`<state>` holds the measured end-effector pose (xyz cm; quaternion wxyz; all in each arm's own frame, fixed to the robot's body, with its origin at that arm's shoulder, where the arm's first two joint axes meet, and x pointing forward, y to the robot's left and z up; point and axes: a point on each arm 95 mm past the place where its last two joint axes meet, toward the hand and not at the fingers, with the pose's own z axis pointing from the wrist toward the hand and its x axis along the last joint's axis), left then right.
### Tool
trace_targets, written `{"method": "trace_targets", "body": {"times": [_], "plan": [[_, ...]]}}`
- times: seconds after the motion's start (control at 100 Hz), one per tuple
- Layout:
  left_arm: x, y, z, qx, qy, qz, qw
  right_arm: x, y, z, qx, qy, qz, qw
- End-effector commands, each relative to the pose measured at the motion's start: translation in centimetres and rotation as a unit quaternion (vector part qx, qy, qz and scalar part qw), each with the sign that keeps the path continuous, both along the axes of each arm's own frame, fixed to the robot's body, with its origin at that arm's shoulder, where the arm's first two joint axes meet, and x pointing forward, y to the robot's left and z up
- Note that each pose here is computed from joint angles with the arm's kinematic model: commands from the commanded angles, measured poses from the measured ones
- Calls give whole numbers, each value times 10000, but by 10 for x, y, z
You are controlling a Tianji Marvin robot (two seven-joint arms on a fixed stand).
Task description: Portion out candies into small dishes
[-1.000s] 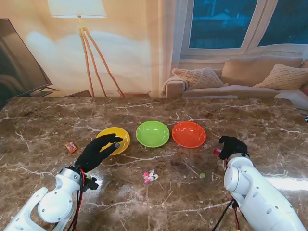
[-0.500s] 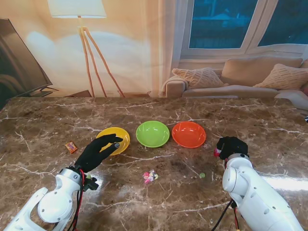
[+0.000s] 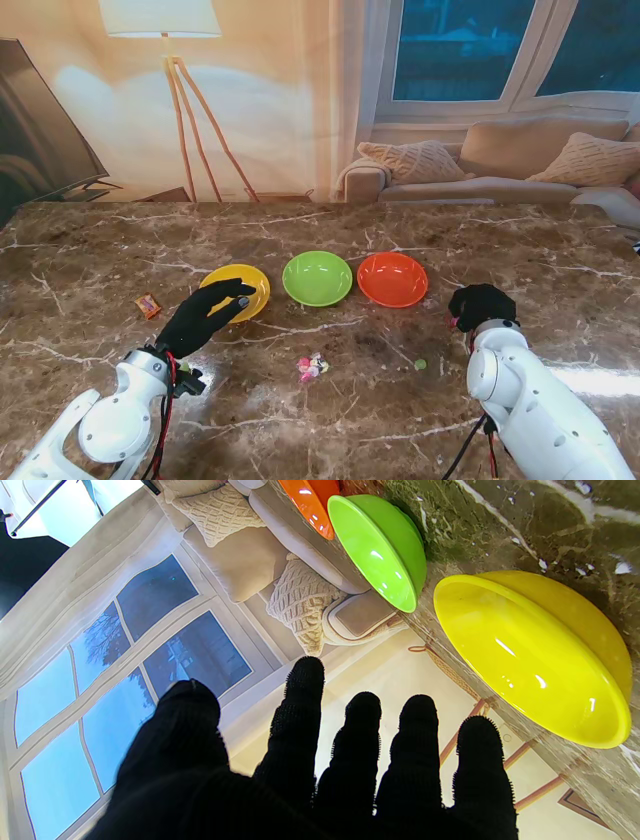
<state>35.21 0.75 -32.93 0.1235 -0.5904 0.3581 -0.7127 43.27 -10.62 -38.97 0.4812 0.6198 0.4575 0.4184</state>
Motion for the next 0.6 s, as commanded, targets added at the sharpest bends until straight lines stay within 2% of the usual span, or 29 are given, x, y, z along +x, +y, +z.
{"method": "trace_targets", "body": {"times": [0.0, 0.15, 0.26, 0.38, 0.59], "plan": [[-2, -2, -2, -20, 38, -2, 10000, -29, 0, -48, 69, 670, -19, 9977], [-2, -2, -2, -35, 40, 3, 10000, -27, 0, -44, 96, 504, 106, 9986], [-2, -2, -2, -35, 39, 8, 10000, -26, 2, -32, 230, 300, 124, 9992], [-2, -1, -1, -31, 41, 14, 10000, -22, 6, -8, 341, 1, 216, 9992], [-2, -1, -1, -25, 31, 20, 10000, -14, 25, 41, 466, -512, 606, 9958]]}}
